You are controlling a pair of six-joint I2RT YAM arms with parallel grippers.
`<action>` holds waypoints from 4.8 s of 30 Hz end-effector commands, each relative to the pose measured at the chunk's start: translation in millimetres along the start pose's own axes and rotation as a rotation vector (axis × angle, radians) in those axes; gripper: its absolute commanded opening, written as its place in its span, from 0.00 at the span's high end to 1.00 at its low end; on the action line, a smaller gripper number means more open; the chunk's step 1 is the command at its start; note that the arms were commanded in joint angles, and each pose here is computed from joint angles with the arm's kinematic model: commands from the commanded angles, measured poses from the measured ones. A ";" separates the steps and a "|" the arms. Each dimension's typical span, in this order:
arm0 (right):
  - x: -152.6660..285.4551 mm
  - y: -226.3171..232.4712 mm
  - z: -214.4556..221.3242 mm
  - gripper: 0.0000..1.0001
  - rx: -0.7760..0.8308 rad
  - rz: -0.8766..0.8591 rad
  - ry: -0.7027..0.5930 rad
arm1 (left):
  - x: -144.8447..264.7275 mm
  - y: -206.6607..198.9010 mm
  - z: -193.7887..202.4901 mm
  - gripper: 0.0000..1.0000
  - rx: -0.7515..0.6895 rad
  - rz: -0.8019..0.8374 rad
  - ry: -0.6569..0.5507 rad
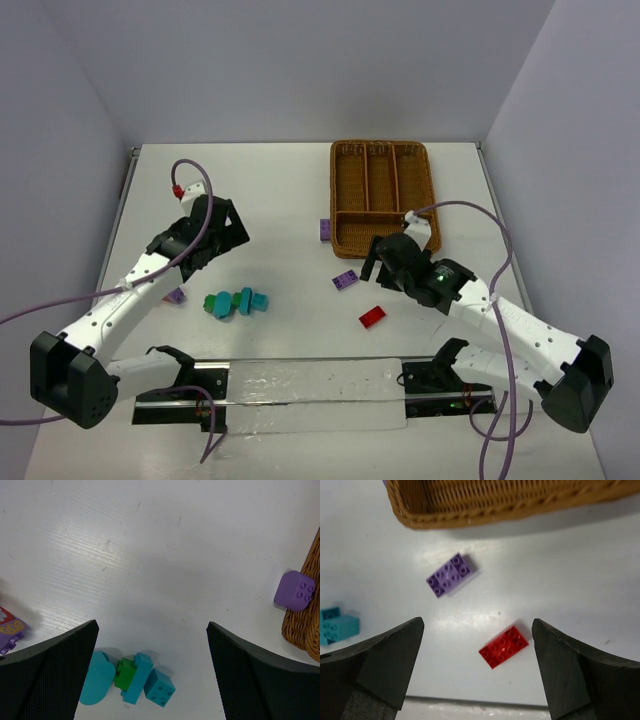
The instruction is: Sort the legos into containers by color
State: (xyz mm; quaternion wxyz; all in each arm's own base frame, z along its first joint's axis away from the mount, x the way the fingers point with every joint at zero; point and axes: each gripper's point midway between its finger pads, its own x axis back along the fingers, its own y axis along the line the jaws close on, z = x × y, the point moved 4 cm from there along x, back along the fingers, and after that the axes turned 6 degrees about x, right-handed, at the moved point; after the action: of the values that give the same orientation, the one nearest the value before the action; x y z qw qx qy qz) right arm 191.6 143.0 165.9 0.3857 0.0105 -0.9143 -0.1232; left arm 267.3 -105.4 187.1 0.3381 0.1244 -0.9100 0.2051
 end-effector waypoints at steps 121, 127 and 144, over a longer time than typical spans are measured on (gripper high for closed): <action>-124.4 86.4 41.1 0.15 -0.067 0.144 0.112 | 30.1 8.4 -8.2 0.01 -0.070 -0.015 -0.056; -133.7 82.4 40.5 0.18 -0.044 0.197 0.084 | 30.6 9.5 -7.7 0.01 -0.070 -0.010 -0.061; -49.2 95.7 -1.2 1.00 0.054 0.025 -0.056 | 28.7 3.8 -8.5 0.01 -0.100 0.000 -0.043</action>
State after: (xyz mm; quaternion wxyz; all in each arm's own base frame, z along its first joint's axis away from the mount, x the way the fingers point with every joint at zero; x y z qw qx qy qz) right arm 231.8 253.3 92.1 0.4311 -0.0126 -0.8988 -0.0780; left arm 243.1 -95.7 198.9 0.3366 0.1235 -0.9208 0.1538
